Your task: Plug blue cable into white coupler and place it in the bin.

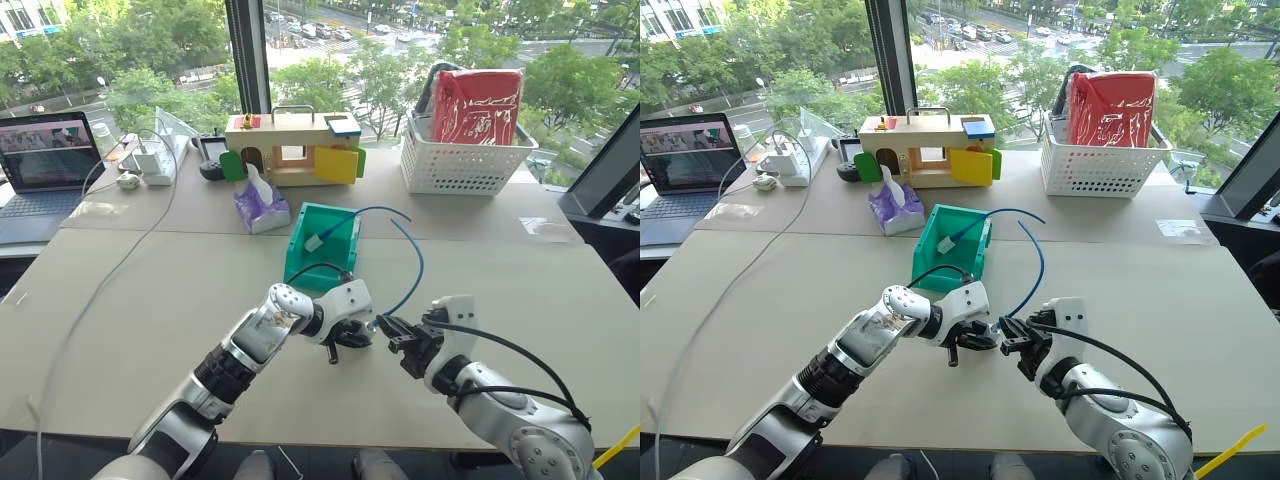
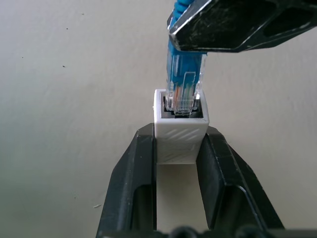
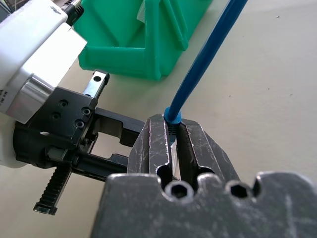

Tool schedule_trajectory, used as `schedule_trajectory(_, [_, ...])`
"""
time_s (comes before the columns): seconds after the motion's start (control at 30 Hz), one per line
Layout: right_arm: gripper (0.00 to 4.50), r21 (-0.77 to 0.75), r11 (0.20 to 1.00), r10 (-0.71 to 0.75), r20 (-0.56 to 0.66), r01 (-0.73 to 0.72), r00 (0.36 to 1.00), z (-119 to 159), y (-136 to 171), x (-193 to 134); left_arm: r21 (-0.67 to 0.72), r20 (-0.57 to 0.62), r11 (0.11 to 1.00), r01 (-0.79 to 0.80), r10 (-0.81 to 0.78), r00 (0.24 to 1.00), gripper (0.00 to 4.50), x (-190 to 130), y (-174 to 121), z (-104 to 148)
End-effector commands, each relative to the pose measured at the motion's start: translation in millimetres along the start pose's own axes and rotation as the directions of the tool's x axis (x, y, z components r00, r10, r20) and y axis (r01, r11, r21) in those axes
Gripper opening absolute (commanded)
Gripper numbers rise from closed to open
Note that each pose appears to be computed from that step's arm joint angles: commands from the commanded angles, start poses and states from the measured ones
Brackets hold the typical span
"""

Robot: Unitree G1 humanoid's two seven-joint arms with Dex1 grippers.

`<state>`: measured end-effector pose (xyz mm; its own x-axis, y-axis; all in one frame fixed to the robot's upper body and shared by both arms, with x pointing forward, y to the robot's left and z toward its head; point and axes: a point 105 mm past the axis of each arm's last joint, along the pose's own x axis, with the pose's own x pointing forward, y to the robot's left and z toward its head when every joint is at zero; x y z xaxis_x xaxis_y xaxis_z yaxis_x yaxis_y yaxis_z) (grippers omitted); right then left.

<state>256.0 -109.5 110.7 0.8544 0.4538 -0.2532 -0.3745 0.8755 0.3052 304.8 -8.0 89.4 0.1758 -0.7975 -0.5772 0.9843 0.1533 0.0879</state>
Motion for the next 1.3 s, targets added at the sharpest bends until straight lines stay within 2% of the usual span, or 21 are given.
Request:
schedule_trajectory(0.03, [0.0,-0.018,1.0,0.013,-0.188,-0.016,0.982,-38.1,6.0,1.0,0.005,-0.012,1.0,0.015,-0.015,1.0,0.64,2.3,-5.3,0.9])
schedule_trajectory(0.23, [0.0,0.031,0.998,0.064,-0.231,-0.058,0.971,-47.6,17.2,2.6,0.001,-0.026,1.0,0.014,-0.014,1.0,0.64,-0.3,-9.2,-3.8])
schedule_trajectory(0.5, [0.0,0.082,0.996,0.057,-0.268,-0.036,0.962,-61.7,18.2,7.0,-0.014,-0.04,1.0,0.011,-0.012,0.999,0.64,-5.2,-13.0,-7.8])
schedule_trajectory(0.57, [0.0,0.055,0.998,0.035,-0.28,-0.02,0.959,-64.6,15.9,7.6,-0.02,-0.045,1.0,0.011,-0.012,0.999,0.64,-6.7,-14.7,-9.5])
schedule_trajectory(0.77, [0.0,-0.021,0.999,0.024,-0.306,-0.032,0.952,-66.4,18.8,8.8,-0.031,-0.052,0.999,0.013,-0.014,0.999,0.64,-8.3,-17.7,-11.1])
schedule_trajectory(1.13, [0.0,0.023,0.999,0.03,-0.288,-0.024,0.957,-65.1,16.6,7.4,-0.019,-0.044,1.0,0.002,-0.002,0.999,0.64,-6.7,-14.9,-10.0])
schedule_trajectory(1.3, [0.0,0.027,1.0,0.019,-0.254,-0.013,0.967,-56.5,12.3,7.5,-0.007,-0.063,1.0,-0.028,0.028,0.998,0.64,-8.0,-8.6,-19.0])
